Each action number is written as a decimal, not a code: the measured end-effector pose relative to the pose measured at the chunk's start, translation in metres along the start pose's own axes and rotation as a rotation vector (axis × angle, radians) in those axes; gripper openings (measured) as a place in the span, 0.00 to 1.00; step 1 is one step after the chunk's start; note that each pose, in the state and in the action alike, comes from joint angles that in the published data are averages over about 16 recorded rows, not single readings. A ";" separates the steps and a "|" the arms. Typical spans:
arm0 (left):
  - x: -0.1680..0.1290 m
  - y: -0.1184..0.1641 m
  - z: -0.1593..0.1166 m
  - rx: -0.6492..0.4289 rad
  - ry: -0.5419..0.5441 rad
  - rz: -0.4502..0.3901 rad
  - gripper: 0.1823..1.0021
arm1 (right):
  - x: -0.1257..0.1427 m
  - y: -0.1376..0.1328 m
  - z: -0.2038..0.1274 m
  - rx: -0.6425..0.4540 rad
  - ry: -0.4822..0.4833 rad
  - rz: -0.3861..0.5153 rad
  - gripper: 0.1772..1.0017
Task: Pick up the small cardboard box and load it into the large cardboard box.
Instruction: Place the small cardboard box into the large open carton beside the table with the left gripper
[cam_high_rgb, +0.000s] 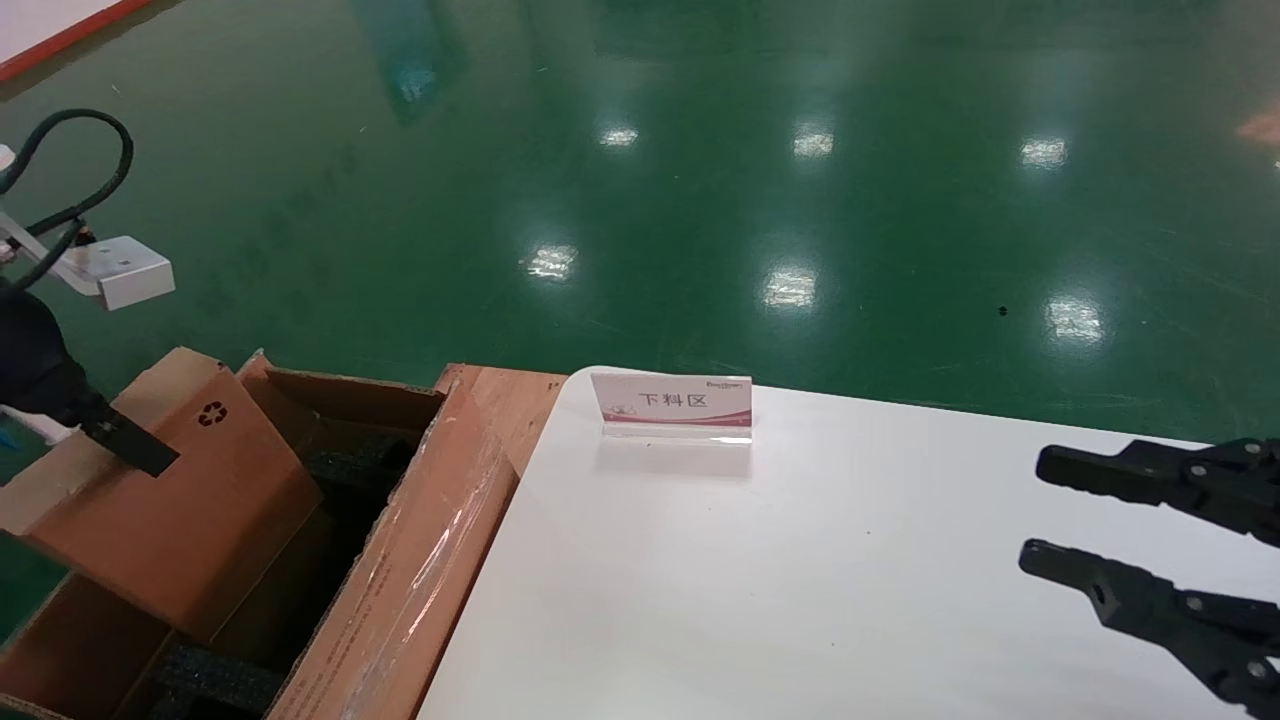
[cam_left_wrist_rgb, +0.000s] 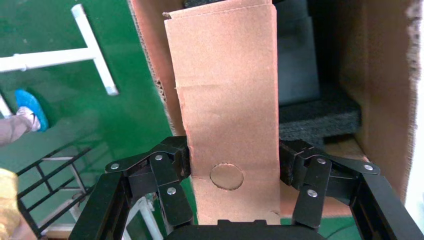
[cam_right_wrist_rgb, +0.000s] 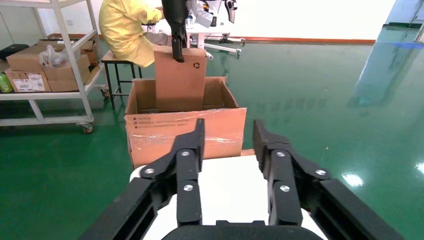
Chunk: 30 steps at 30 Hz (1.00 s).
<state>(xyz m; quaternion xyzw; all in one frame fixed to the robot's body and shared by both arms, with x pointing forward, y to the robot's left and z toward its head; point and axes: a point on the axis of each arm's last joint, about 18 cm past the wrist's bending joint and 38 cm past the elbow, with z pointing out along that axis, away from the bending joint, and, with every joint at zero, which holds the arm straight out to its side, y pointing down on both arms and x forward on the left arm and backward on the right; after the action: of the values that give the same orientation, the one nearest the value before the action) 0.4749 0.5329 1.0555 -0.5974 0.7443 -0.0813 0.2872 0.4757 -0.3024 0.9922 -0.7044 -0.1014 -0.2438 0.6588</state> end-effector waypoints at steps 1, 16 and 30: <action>-0.001 0.000 0.003 -0.003 -0.003 -0.004 0.16 | 0.000 0.000 0.000 0.000 0.000 0.000 0.25; -0.010 0.004 0.036 -0.038 -0.046 -0.045 0.16 | 0.000 0.000 0.000 0.000 0.000 0.000 0.68; -0.015 0.001 0.054 -0.062 -0.093 -0.051 0.15 | 0.000 0.000 0.000 0.000 0.000 0.000 0.94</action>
<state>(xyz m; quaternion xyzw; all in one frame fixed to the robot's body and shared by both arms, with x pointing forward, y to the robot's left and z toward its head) 0.5042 0.5593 1.0151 -0.6280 0.7167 -0.0375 0.3008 0.4757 -0.3024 0.9922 -0.7044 -0.1014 -0.2438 0.6588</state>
